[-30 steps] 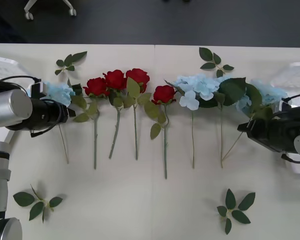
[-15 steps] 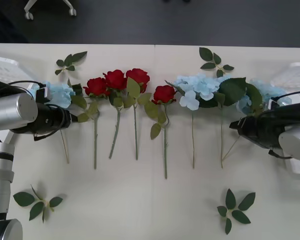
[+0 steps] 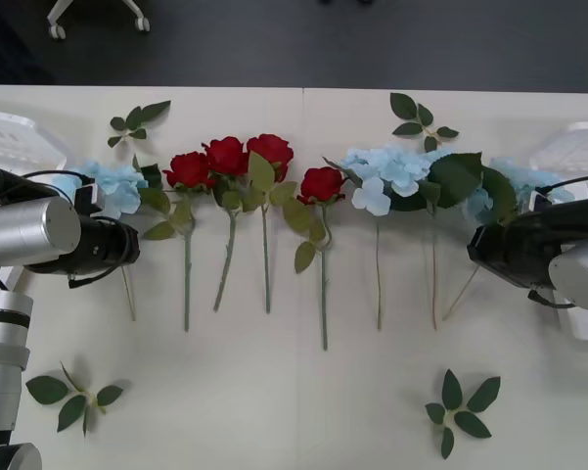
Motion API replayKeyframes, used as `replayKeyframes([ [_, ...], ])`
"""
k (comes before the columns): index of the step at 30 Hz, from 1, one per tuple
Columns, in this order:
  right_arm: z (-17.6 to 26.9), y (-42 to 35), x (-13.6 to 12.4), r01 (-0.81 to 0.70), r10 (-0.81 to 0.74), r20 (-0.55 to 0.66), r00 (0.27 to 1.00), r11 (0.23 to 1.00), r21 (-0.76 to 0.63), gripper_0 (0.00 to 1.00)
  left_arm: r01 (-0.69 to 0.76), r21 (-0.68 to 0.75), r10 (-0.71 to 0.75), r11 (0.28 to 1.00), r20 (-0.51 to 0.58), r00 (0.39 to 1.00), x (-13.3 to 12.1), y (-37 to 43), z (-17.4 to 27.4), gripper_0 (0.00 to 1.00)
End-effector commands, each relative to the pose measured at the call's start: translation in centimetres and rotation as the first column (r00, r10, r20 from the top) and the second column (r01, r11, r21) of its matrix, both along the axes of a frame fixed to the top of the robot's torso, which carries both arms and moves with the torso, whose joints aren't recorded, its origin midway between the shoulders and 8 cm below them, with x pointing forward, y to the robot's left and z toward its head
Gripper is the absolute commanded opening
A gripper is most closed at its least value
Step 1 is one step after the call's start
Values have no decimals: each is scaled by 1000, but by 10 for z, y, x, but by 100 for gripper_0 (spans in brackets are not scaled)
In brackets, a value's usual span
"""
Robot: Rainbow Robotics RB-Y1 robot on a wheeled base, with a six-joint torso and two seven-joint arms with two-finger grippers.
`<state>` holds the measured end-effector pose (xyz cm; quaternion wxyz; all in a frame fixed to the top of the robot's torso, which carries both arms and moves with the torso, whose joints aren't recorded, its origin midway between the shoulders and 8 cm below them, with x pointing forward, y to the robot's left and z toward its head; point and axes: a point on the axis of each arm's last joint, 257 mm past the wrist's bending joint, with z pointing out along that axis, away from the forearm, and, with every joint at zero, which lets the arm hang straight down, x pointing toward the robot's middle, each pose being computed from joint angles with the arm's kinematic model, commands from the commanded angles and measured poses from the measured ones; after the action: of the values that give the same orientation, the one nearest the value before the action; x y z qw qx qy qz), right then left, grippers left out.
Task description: Put the red flowers into the right box and the blue flowers into the left box
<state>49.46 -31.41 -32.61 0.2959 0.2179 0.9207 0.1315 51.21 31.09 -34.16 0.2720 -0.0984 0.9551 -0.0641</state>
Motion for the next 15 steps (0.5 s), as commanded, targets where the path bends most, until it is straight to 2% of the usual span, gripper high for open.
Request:
replayKeyframes([
  [1,2,8,2,1,-1,5,1000,1000,16,0,9,18,-9,1000,12,1000,1,3,3,0],
  [8,-3,10,-1,-8,8,-4,1000,1000,7,0,22,-1,-22,1000,23,1000,2,-4,7,0],
  [12,6,15,-1,-26,26,8,1000,1000,11,0,22,-38,-19,999,54,998,5,-6,22,0],
  [15,17,17,-7,-44,44,-4,999,999,18,0,27,-71,-21,997,75,997,-2,-3,43,0],
])
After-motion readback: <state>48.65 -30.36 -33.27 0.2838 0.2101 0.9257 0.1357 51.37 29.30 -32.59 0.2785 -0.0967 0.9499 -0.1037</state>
